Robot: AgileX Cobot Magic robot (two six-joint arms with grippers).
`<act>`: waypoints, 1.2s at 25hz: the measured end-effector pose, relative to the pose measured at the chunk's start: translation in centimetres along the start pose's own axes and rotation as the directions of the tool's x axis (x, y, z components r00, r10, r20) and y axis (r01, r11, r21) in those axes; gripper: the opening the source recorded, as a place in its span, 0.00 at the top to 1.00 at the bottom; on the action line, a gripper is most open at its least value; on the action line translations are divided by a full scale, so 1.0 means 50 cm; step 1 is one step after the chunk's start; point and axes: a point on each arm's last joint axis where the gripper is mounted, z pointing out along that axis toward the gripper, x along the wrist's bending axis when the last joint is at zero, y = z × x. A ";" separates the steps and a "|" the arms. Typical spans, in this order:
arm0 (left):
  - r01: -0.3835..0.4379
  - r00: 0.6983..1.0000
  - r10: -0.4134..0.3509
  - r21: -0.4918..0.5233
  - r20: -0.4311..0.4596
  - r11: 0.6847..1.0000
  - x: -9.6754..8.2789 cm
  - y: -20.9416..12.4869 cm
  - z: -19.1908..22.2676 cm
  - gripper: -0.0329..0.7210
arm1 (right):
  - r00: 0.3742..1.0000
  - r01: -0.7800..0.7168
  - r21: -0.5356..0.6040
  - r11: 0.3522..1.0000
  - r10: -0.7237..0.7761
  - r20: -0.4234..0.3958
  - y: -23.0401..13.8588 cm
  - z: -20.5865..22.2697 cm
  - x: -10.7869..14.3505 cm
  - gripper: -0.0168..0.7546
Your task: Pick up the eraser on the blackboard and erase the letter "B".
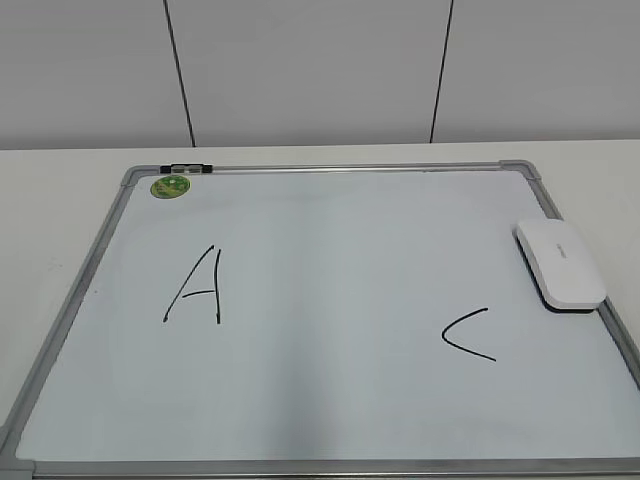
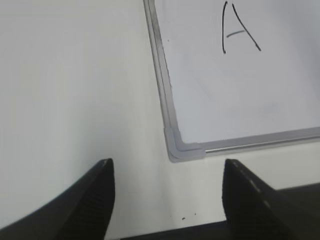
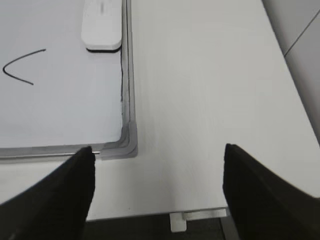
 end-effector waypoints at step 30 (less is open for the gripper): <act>-0.015 1.000 0.011 -0.166 -0.022 0.986 -0.008 -0.033 -0.044 0.28 | 1.000 -0.015 -0.124 0.992 0.017 0.022 -0.026 -0.030 -0.002 0.21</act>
